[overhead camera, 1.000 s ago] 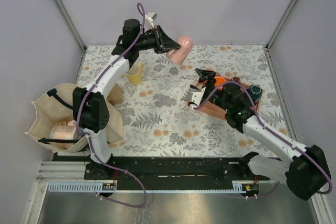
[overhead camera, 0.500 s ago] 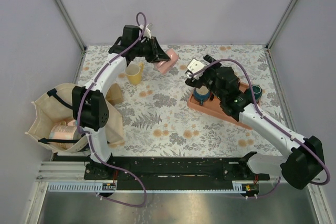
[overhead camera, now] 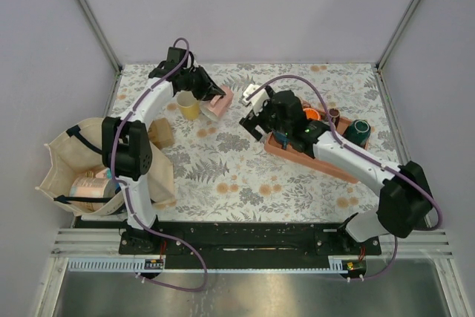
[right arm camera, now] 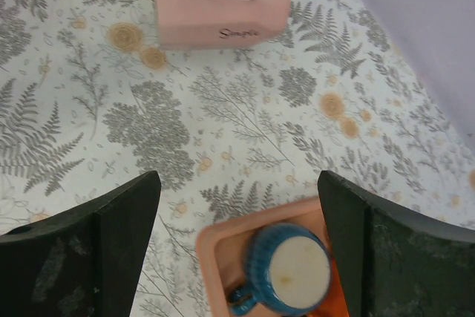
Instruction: Turn the mug right side up
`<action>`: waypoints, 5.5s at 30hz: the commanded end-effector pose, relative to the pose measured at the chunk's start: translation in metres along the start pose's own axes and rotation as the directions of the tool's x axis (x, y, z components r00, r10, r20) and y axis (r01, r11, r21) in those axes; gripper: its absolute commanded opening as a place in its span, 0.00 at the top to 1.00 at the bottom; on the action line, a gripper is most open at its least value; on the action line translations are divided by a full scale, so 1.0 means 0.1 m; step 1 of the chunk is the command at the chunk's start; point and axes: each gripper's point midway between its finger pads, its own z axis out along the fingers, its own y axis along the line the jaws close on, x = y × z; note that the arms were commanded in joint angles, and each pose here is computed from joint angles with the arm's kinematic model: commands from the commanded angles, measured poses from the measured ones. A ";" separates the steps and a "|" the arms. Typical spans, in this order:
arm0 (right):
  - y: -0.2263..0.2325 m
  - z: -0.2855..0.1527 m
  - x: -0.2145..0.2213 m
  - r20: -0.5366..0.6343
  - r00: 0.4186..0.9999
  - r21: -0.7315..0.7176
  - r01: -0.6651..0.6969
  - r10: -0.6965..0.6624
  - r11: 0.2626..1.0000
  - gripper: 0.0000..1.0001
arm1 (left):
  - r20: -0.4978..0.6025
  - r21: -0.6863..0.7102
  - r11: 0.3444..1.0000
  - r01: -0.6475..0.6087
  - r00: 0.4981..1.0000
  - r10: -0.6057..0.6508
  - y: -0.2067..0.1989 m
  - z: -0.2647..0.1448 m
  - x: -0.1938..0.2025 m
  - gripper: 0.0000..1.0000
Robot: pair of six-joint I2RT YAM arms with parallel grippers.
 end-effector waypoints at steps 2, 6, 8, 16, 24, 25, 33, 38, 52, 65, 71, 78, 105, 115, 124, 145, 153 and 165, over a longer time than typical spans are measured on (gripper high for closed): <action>0.20 0.22 -0.40 0.072 0.993 -0.036 -0.093 0.095 0.995 0.04 | 0.054 0.139 0.970 0.198 0.977 -0.207 -0.36 0.04 -0.29 1.00; 0.25 0.37 -0.52 0.117 0.983 -0.055 -0.136 0.141 0.989 0.06 | -0.005 0.136 0.915 0.380 0.924 -0.383 -0.38 0.05 -0.22 1.00; 0.34 0.47 -0.53 0.117 0.980 -0.088 -0.151 0.161 0.985 0.07 | -0.048 0.129 0.879 0.459 0.888 -0.457 -0.39 0.05 -0.15 1.00; 0.48 0.68 -0.61 0.107 0.981 -0.148 -0.143 0.159 0.979 0.09 | -0.109 0.097 0.805 0.585 0.810 -0.576 -0.42 0.00 0.06 1.00; 0.74 0.60 -0.32 -0.005 0.991 -0.260 -0.133 0.136 0.956 0.08 | -0.093 0.086 0.784 0.615 0.789 -0.608 -0.47 -0.02 0.03 1.00; 0.70 0.62 -0.26 -0.018 0.991 -0.237 -0.134 0.134 0.962 0.07 | -0.090 0.081 0.780 0.621 0.784 -0.615 -0.47 -0.03 0.04 1.00; 0.28 0.84 -0.22 0.017 0.991 0.020 -0.134 0.133 0.991 0.07 | -0.014 -0.009 0.711 0.703 0.711 -0.703 -0.43 -0.23 0.19 1.00; 0.42 0.97 -0.20 0.017 0.985 -0.045 -0.170 0.171 0.984 0.09 | -0.001 -0.027 0.682 0.731 0.682 -0.731 -0.45 -0.31 0.29 1.00; 0.08 1.06 -0.43 0.110 0.964 0.133 -0.257 0.243 0.957 1.00 | 0.075 -0.121 0.656 0.745 0.666 -0.742 -0.18 -0.31 0.48 0.72; -0.08 0.69 -0.06 -0.142 0.883 0.222 -0.412 0.448 0.884 1.00 | 0.283 0.003 0.964 0.268 0.924 -0.258 -0.23 -0.60 -0.41 0.32; -0.46 0.55 0.13 -0.161 0.763 0.408 -0.526 0.626 0.746 1.00 | 0.290 -0.224 0.909 -0.351 0.867 0.406 -0.39 -0.72 -0.50 0.22; -0.46 0.64 -0.01 -0.137 0.696 0.347 -0.633 0.705 0.692 1.00 | 0.126 -0.194 0.791 -0.580 0.785 0.606 -0.46 -0.47 0.14 0.28; -0.15 0.85 -0.21 -0.191 0.577 0.082 -0.796 0.794 0.599 0.97 | 0.091 -0.388 0.472 -0.791 0.477 0.874 -0.22 0.18 0.22 1.00; -0.33 0.35 -0.42 -0.180 0.588 -0.115 -0.809 0.789 0.577 0.13 | 0.063 -0.346 0.604 -0.718 0.624 0.779 -0.07 -0.02 0.15 1.00; -0.44 -0.54 0.08 -0.229 0.704 -0.076 -0.701 0.672 0.709 0.00 | -0.046 -0.310 0.594 -0.742 0.636 0.771 0.10 -0.21 -0.13 1.00; -0.26 -0.86 0.24 -0.211 0.789 -0.107 -0.605 0.577 0.789 0.00 | -0.272 -0.308 0.354 -0.883 0.438 0.857 0.56 0.03 -0.53 1.00; -0.27 -0.86 0.24 -0.214 0.788 -0.099 -0.606 0.578 0.789 0.00 | -0.236 -0.369 0.385 -0.846 0.486 0.842 0.70 0.07 -0.76 1.00; -0.26 -0.85 0.28 -0.226 0.782 -0.090 -0.610 0.580 0.787 0.00 | -0.238 -0.398 0.374 -0.838 0.488 0.840 0.85 0.15 -0.91 1.00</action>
